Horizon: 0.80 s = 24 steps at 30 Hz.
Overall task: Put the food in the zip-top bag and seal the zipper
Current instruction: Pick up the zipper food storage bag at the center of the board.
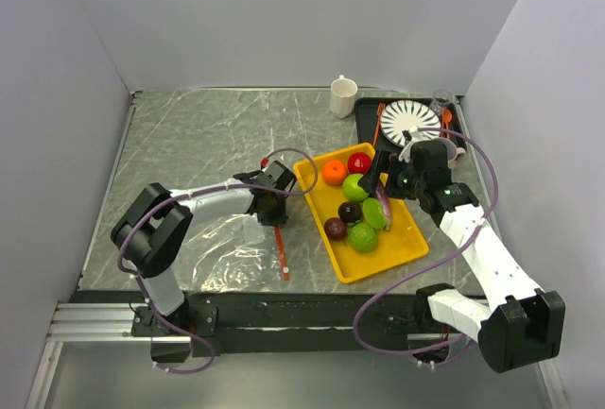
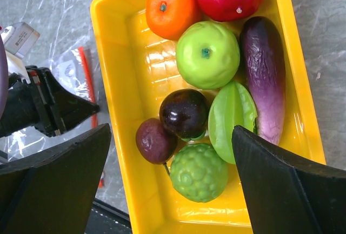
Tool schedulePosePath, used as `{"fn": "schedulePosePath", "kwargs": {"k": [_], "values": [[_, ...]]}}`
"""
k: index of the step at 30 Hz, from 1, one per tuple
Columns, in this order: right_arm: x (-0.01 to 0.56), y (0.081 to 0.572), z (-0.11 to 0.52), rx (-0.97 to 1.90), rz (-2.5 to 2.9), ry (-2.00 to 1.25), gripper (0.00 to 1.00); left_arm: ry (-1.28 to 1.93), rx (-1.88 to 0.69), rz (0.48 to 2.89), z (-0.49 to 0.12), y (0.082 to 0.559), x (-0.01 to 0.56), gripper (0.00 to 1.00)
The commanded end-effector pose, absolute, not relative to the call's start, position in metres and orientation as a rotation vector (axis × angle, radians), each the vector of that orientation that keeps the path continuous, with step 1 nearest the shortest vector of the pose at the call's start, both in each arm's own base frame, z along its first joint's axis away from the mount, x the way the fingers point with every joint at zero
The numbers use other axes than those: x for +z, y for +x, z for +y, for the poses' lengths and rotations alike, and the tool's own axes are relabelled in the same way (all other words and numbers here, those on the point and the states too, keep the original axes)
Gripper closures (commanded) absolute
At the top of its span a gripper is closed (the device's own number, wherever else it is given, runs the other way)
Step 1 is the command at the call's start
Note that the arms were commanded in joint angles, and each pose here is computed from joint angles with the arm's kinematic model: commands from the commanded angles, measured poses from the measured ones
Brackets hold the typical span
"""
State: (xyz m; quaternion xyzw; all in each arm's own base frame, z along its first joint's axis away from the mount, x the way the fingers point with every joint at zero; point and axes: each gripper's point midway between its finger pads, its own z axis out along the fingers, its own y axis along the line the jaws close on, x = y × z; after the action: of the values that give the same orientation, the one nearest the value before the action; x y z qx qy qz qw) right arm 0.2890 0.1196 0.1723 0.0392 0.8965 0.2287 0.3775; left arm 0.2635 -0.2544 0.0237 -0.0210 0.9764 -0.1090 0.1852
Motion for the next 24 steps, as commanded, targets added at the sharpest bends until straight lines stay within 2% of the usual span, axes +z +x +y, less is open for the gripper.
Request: {"fn": "schedulePosePath", "kwargs": {"k": [1, 3, 5, 9, 13, 19, 24], "values": [[0.185, 0.291, 0.122, 0.596, 2.261, 0.091, 0.0, -0.036, -0.335, 2.738, -0.261, 0.262, 0.042, 0.54], [0.185, 0.29, 0.122, 0.596, 2.258, 0.09, 0.0, -0.045, -0.321, 2.699, -0.26, 0.267, 0.056, 0.45], [0.186, 0.29, 0.123, 0.605, 2.256, 0.094, 0.0, -0.041, -0.303, 2.686, -0.256, 0.267, 0.064, 0.43], [0.186, 0.29, 0.125, 0.622, 2.246, 0.084, 0.0, -0.078, -0.215, 2.688, -0.248, 0.267, 0.068, 0.51], [0.183, 0.288, 0.127, 0.629, 2.253, 0.077, 0.0, -0.104, -0.201, 2.677, -0.247, 0.261, 0.075, 0.5], [0.179, 0.285, 0.126, 0.623, 2.252, 0.059, 0.0, -0.15, -0.017, 2.735, -0.225, 0.247, 0.047, 0.57], [0.175, 0.284, 0.125, 0.616, 2.267, 0.044, 0.0, -0.173, -0.015, 2.734, -0.229, 0.246, 0.039, 0.59]]}}
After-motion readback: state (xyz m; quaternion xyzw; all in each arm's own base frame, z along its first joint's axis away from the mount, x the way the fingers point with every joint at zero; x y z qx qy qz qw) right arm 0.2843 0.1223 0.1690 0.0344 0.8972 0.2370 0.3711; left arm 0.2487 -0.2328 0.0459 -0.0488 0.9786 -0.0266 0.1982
